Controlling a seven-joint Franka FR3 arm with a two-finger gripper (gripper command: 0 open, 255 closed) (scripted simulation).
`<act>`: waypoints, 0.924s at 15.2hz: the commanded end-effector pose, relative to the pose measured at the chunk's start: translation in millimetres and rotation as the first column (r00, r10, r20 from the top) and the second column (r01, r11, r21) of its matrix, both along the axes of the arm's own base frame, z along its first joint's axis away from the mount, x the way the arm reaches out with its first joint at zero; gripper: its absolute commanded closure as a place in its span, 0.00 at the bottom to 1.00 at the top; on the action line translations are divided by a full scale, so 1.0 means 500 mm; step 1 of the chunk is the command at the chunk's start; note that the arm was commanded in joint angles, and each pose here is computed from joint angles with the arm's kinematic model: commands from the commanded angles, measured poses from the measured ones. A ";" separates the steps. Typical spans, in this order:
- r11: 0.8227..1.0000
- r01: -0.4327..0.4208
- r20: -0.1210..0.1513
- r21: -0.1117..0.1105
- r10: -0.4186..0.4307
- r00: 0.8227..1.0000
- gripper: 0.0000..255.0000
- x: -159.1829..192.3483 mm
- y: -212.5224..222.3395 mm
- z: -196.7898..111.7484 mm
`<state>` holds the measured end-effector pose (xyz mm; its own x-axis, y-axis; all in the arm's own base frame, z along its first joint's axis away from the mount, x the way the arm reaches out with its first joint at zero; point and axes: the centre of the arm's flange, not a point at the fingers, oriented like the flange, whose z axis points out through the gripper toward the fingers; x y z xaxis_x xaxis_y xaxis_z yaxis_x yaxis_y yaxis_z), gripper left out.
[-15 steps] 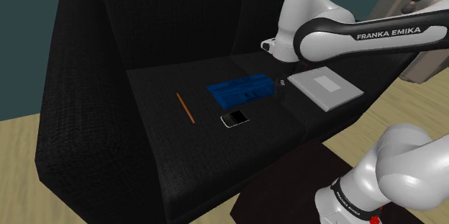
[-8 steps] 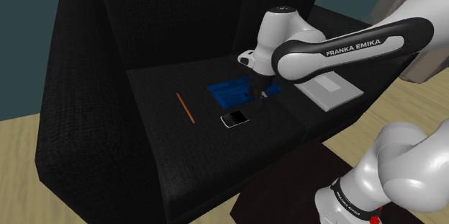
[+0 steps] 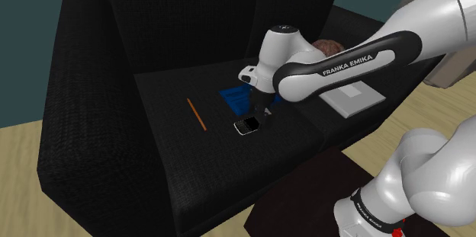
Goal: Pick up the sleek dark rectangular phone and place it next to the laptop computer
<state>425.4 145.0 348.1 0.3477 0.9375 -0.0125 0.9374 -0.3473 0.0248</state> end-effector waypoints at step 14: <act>1.000 -0.001 0.001 0.001 0.001 1.000 1.00 0.003 0.000 -0.039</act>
<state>426.4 145.3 329.2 0.3457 0.9383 -0.0116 0.9381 -0.3454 0.0255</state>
